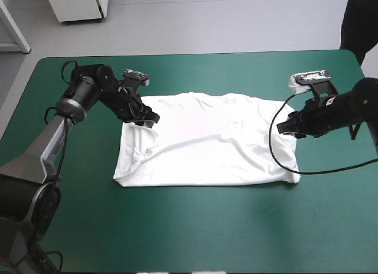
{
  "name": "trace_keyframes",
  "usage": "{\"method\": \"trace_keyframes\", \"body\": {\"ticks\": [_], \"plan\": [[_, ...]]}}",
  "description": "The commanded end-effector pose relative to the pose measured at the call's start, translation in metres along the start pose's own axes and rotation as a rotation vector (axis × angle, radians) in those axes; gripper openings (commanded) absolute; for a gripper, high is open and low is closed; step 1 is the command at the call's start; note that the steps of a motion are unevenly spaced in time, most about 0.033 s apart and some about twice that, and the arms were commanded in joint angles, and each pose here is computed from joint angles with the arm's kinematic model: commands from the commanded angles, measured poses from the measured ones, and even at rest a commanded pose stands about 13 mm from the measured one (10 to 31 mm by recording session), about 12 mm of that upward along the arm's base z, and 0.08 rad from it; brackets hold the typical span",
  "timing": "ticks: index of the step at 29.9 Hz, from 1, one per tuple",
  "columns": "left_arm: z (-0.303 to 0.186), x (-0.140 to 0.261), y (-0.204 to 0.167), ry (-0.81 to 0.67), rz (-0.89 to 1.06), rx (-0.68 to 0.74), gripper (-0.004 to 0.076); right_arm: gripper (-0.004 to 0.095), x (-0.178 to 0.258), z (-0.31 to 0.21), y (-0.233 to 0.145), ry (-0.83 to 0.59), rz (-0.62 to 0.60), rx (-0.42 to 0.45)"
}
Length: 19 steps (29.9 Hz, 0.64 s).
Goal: Fold the cloth
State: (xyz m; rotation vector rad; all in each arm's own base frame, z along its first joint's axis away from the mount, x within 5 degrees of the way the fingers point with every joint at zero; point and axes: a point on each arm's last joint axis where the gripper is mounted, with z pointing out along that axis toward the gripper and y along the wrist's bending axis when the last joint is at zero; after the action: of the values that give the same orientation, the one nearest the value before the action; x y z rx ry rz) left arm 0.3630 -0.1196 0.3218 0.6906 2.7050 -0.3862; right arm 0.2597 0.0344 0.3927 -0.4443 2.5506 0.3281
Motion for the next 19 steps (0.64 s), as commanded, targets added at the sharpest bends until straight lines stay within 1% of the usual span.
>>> {"method": "trace_keyframes", "body": {"ticks": [1,4,8,10,13,16,19], "plan": [[-0.06,0.022,-0.013,-0.048,0.003,-0.101,0.033,0.0443,0.001,-0.026,0.009,-0.081,-0.013,0.006],[-0.079,0.047,-0.019,-0.057,-0.008,-0.149,0.0331,0.0443,0.005,-0.034,0.012,-0.098,-0.021,0.014],[-0.086,0.083,-0.028,-0.036,-0.011,-0.15,0.0352,0.0447,0.011,-0.046,0.015,-0.123,-0.002,0.044],[-0.083,0.099,-0.03,-0.009,-0.016,-0.147,0.0369,0.0447,0.014,-0.052,0.018,-0.137,-0.003,0.052],[-0.065,0.118,-0.027,0.075,-0.018,-0.153,0.0405,0.0447,0.024,-0.053,0.025,-0.125,-0.041,0.085],[-0.048,0.131,-0.02,0.128,-0.009,-0.186,0.0446,0.0447,0.04,-0.047,0.032,-0.055,-0.113,0.154],[-0.033,0.137,-0.017,0.133,-0.013,-0.187,0.0488,0.0447,0.052,-0.042,0.034,-0.018,-0.126,0.214]]}}
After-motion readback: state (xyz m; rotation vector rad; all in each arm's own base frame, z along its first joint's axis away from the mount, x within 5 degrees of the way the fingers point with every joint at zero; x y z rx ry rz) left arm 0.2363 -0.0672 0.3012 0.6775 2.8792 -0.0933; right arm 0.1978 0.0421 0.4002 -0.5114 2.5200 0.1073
